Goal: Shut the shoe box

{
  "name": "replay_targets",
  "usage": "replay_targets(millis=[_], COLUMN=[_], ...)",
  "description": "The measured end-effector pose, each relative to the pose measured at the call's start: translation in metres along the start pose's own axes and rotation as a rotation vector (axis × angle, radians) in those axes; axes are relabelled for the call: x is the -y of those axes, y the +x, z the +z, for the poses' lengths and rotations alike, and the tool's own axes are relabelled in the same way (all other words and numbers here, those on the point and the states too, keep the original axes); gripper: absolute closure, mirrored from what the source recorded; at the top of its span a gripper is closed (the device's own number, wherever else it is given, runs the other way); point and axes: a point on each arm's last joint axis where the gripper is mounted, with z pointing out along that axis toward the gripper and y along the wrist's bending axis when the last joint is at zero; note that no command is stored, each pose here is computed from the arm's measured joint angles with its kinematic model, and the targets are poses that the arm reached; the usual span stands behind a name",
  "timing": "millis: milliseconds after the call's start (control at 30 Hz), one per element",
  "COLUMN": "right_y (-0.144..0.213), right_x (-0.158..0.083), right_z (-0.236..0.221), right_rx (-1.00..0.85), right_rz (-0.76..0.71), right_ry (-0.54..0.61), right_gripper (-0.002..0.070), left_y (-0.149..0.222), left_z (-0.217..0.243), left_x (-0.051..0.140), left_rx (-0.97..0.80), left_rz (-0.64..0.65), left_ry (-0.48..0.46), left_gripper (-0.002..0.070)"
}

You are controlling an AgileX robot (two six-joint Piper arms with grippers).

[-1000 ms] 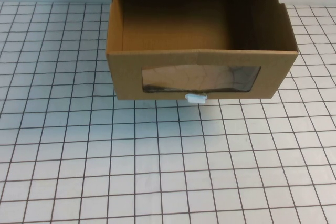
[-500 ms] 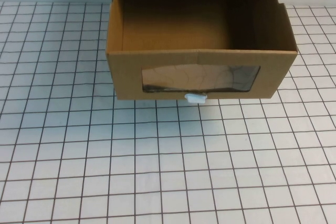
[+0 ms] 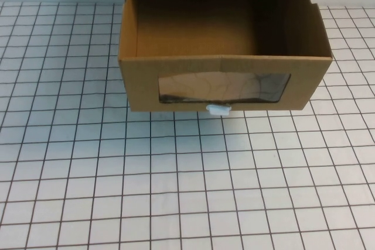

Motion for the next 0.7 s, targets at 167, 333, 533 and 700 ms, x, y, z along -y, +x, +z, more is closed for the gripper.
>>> replay_targets(millis=[167, 333, 533, 700], right_y=[0.01, 0.035, 0.066, 0.092], right_x=[0.003, 0.007, -0.002, -0.002], right_z=[0.029, 0.076, 0.121, 0.154], right_rx=[-0.111, -0.333, -0.534, -0.58], right_rz=[0.074, 0.039, -0.269, -0.39], right_ry=[-0.013, -0.067, -0.396, -0.611], right_gripper=[0.069, 0.069, 0.069, 0.069], left_y=[0.011, 0.006, -0.014, -0.027], left_z=[0.03, 0.068, 0.121, 0.177], left_x=[0.005, 0.023, 0.041, 0.053], left_rx=[-0.165, -0.33, -0.442, -0.458], left_rz=[0.055, 0.224, 0.261, 0.163], left_ry=[0.06, 0.257, 0.435, 0.549], left_gripper=[0.068, 0.068, 0.068, 0.068])
